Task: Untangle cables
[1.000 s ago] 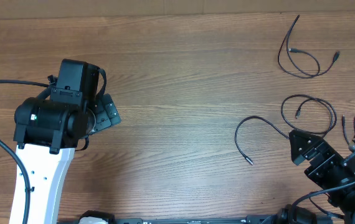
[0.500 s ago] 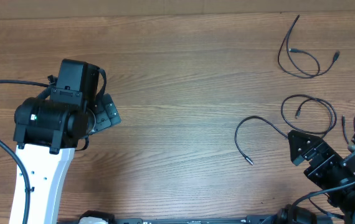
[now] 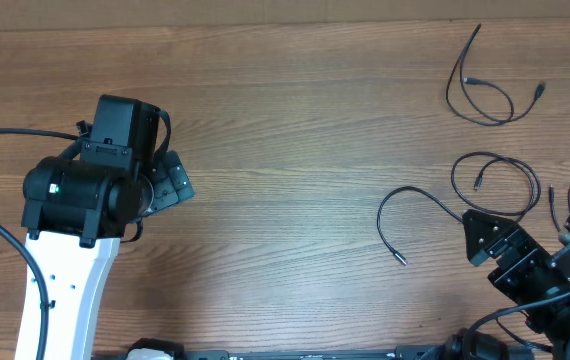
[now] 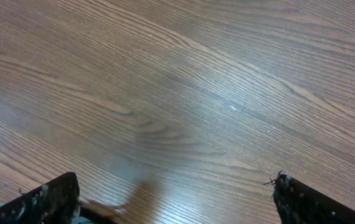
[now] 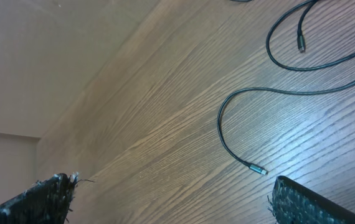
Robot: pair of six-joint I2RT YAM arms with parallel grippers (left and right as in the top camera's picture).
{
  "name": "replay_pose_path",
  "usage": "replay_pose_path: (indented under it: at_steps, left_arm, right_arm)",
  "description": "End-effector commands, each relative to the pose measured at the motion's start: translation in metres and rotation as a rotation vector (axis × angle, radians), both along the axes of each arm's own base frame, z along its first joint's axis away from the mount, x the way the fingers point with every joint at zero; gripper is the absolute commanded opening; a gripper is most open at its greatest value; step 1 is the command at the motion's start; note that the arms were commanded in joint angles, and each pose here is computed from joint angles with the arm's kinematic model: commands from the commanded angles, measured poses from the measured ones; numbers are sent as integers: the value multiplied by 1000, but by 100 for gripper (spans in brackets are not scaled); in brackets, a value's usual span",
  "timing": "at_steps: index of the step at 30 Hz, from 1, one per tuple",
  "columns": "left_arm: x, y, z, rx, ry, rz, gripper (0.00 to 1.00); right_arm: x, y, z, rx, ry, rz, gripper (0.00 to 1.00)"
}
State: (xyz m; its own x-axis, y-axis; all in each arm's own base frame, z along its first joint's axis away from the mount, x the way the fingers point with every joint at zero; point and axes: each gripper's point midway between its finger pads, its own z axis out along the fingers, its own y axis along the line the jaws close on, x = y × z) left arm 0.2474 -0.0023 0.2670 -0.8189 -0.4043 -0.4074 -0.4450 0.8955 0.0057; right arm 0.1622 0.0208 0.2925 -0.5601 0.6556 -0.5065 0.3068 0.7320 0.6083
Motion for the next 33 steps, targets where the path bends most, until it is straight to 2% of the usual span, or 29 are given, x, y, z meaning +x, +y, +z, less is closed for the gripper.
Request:
replay_pose_path:
  at_steps: [1,9,18,33]
  left_arm:
    - [0,2,2,13,-9,7,99]
    - [0,2,2,13,-9,7,100]
    - [0,2,2,13,-9,7,100]
    - [0,2,2,13,-10,7,100]
  right_arm:
    - [0,-3,-3,-8,10,-12,100]
    - [5,1,-25,-2,27,24,100]
    - [30,23,-30,-47,-144,186,100]
    - [47,24,-64,-110,-407,196,100]
